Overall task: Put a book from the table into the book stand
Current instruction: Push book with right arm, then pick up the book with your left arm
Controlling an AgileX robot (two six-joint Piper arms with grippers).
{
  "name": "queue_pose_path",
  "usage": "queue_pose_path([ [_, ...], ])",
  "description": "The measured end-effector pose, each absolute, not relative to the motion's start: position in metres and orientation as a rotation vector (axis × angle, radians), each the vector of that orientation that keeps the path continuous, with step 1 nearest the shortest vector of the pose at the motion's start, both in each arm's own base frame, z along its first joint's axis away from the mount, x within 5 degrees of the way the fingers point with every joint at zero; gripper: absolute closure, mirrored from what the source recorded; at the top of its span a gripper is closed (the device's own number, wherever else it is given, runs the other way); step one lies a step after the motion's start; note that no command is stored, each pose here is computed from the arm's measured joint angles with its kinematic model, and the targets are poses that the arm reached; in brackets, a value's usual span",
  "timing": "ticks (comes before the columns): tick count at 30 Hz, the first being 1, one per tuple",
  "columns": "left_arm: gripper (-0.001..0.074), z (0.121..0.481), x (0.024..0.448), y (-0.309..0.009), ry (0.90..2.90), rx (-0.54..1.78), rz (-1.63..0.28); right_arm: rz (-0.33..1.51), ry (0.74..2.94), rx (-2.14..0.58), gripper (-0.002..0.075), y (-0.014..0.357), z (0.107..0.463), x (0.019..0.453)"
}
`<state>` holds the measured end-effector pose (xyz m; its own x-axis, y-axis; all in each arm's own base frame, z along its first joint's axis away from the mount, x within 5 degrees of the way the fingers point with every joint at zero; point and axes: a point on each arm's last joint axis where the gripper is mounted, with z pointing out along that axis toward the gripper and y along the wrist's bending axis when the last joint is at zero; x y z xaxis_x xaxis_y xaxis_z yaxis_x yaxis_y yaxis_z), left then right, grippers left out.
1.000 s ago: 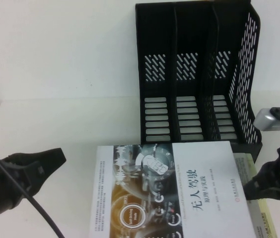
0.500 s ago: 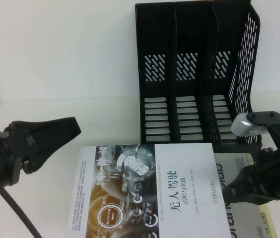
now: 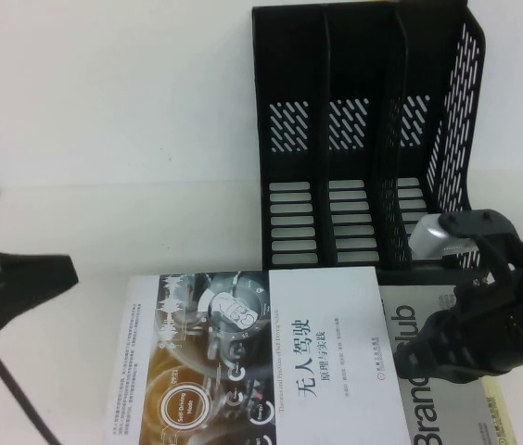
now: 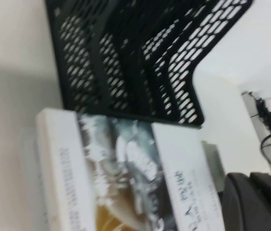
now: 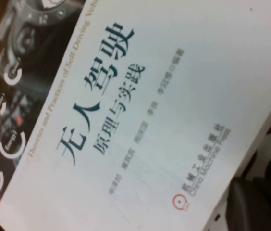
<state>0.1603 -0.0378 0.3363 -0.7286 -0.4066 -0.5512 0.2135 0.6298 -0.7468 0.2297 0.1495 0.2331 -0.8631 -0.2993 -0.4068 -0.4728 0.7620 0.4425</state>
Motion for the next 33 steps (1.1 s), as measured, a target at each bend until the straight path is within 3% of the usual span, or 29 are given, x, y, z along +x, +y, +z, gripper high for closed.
queue_pose_path([
  [4, 0.0729, 0.322, 0.170, -0.036, 2.239, -0.109, -1.146, 0.793, 2.649, -0.590, 0.0729, 0.150, 0.233, 0.230],
  [7, 0.0667, 0.308, 0.180, -0.035, 2.347, -0.095, -1.222, 0.794, 2.647, -0.592, 0.0729, 0.151, 0.233, 0.232],
  [10, 0.0528, 0.294, 0.193, -0.032, 2.414, -0.118, -1.266, 0.797, 2.649, -0.591, 0.0729, 0.151, 0.233, 0.232],
  [15, 0.0199, 0.283, 0.220, -0.025, 2.465, -0.121, -1.286, 0.800, 2.651, -0.592, 0.0729, 0.151, 0.233, 0.232],
  [18, 0.0111, 0.284, 0.234, -0.022, 2.466, -0.109, -1.284, 0.800, 2.651, -0.592, 0.0729, 0.151, 0.233, 0.232],
  [33, 0.0074, 0.244, 0.247, -0.016, 2.591, -0.161, -1.327, 0.803, 2.649, -0.593, 0.0729, 0.151, 0.233, 0.232],
])
